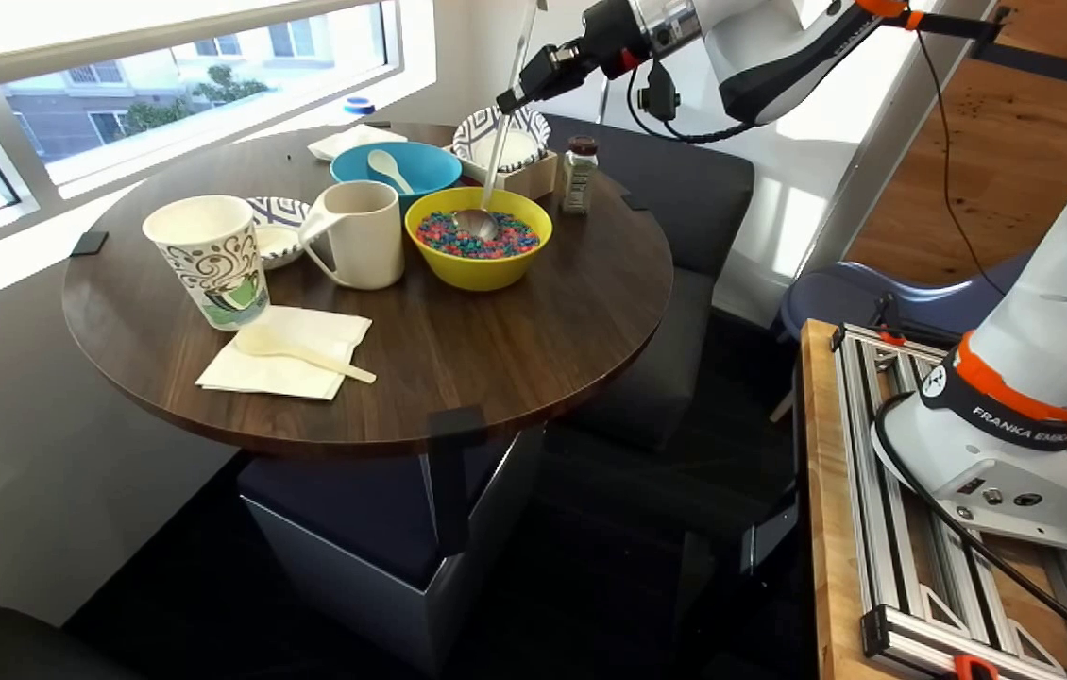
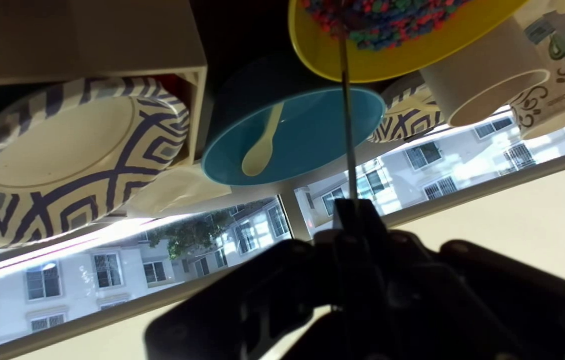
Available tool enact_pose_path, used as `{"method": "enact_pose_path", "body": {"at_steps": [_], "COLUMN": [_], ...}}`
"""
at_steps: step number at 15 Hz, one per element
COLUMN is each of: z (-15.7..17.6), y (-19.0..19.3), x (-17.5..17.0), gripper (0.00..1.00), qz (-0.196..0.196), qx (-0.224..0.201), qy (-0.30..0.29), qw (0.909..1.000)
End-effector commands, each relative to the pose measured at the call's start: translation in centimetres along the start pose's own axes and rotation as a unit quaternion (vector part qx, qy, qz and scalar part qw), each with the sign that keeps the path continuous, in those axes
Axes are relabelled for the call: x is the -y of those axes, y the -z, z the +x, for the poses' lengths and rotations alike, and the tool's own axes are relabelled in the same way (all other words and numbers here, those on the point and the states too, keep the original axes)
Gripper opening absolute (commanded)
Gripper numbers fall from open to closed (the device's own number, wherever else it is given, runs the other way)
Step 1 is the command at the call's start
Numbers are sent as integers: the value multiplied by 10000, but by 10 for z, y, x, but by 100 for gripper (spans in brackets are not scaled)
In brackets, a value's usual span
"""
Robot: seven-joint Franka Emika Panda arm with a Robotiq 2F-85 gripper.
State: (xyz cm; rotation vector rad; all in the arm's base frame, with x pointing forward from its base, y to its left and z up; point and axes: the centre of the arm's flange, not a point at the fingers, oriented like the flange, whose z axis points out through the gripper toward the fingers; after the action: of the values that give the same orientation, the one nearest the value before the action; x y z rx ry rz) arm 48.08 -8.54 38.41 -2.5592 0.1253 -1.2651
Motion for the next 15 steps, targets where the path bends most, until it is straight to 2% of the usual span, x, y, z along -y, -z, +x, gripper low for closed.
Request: {"method": "enact_pose_path", "body": {"at_steps": [1,9,15], "z": [3,17,18], "y": [0,12,15], "x": [0,-20,-20], "gripper": [1,1,1], "qz": [23,86,474], "qx": [-6,-69,-2], "qy": [-36,-484,-794], "qw": [10000,9988,9957]}}
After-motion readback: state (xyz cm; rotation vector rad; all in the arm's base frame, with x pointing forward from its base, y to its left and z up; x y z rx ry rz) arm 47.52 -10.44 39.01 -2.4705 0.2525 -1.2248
